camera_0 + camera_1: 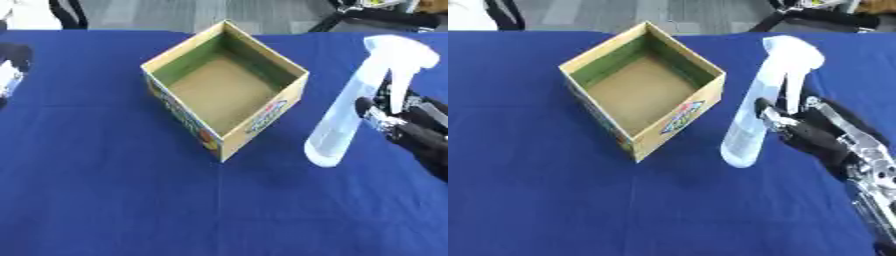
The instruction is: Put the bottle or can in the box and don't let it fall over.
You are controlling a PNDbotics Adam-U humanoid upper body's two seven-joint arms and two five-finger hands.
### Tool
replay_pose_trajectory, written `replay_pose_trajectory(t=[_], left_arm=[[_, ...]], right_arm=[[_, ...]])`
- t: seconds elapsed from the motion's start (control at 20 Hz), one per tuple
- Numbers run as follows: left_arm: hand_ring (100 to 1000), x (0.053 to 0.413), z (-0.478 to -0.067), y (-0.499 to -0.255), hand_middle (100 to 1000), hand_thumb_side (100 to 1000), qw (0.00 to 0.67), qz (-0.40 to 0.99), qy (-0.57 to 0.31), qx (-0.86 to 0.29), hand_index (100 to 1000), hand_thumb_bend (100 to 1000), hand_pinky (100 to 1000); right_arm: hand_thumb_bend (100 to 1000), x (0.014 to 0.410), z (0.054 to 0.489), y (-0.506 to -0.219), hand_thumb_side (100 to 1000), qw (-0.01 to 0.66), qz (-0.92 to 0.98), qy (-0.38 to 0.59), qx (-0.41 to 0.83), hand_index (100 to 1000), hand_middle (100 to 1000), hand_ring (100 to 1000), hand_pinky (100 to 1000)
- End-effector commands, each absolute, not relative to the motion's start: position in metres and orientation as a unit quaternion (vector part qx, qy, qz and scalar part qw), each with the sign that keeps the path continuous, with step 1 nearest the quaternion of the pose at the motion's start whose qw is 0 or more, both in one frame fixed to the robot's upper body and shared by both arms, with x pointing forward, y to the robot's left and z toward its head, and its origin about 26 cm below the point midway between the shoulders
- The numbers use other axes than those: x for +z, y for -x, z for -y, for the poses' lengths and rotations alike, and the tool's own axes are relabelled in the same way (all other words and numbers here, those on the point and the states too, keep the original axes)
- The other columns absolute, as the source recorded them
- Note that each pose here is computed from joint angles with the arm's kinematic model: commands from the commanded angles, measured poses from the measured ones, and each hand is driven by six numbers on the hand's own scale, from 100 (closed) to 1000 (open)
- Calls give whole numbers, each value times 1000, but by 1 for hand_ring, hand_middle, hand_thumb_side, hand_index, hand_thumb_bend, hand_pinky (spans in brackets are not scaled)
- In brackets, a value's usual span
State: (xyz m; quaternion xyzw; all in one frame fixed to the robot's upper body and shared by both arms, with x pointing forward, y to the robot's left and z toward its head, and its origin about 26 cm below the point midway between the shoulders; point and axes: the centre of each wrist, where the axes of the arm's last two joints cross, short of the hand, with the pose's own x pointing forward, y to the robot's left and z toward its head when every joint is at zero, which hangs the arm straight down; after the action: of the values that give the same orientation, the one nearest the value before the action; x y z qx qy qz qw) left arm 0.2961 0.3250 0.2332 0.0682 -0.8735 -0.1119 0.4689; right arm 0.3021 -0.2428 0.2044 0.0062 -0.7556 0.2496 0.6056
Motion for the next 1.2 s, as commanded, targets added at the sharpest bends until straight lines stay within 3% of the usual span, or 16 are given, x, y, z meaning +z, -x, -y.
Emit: replay_pose_trajectory(t=[0.05,1.2], left_arm=[[1000,243,-324,-293,1000,210,454,880,-71,-121,950,347,1000],[1000,243,-324,-293,1000,214,454,880,-69,-123,946,345,1000]], right_arm=[[100,212,240,-301,469,594,764,0,252,1000,1000,1000,1000],[100,201,226,-313,470,590,769,21,244,1000,1000,1000,1000]])
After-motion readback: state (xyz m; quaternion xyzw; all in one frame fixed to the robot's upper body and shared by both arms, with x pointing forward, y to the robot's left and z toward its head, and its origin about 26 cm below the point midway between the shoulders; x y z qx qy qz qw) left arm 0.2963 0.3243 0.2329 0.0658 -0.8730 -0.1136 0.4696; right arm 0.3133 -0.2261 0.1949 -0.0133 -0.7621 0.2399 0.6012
